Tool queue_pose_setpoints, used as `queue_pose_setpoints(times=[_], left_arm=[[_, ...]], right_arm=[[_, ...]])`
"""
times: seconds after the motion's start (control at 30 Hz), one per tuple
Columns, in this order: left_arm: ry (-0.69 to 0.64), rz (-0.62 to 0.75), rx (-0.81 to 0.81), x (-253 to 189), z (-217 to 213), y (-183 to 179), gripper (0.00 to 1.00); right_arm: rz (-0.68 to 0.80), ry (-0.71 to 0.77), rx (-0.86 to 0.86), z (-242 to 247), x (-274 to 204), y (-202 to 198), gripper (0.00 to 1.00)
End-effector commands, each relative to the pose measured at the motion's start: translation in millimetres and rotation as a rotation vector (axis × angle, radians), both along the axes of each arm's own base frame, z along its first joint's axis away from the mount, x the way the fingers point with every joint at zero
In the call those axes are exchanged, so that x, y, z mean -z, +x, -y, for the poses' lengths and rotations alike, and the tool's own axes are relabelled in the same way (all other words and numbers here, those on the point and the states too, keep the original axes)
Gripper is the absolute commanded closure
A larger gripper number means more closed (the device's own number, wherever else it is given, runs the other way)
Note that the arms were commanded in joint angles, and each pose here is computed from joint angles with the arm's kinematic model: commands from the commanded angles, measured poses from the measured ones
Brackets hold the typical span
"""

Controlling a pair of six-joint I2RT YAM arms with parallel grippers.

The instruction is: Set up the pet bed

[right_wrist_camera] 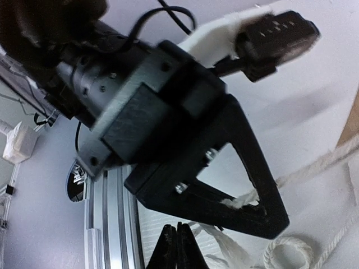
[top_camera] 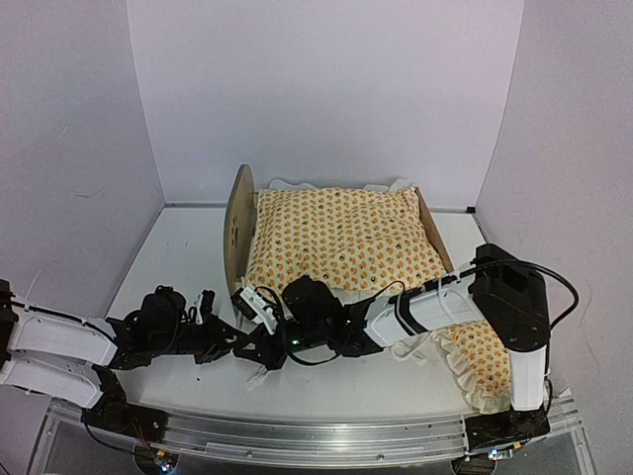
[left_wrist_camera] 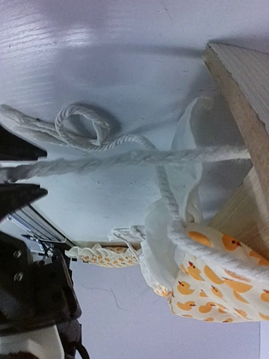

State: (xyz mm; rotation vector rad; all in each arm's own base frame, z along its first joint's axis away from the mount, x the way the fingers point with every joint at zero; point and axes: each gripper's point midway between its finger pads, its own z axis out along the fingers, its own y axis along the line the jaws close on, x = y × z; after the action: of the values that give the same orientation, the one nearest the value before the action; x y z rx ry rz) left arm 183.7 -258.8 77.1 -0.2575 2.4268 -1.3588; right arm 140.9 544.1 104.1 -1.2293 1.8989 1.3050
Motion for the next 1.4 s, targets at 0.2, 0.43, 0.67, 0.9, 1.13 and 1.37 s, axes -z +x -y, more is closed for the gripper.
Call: queue_pose_setpoints(times=[0.2,0.43,0.67,0.9,1.13,1.37], left_arm=[[0.240,0.080,-0.011,5,-33,-2,1.00],[0.282,0.024,0.132,1,-7,-26,1.00],[0.310,-0.051,0.150,23,-6,-51,1.00],[0.356,-0.099,0.082,59,-29,-56,1.00],[0.396,-0.170,0.174,77,-25,-82,1.00],[0.344,-0.157,0.158,62,-25,-82,1.00]], right_arm=[[0.085,-0.409,0.340,62,35,47,0.36],[-0.018,-0.360,0.439,45,49,53,0.37],[0.089,-0.383,0.332,46,51,39,0.32],[0.106,-0.367,0.258,37,62,33,0.29],[0.062,-0.354,0.401,44,59,61,0.32],[0.065,-0.385,0.427,41,74,56,0.39]])
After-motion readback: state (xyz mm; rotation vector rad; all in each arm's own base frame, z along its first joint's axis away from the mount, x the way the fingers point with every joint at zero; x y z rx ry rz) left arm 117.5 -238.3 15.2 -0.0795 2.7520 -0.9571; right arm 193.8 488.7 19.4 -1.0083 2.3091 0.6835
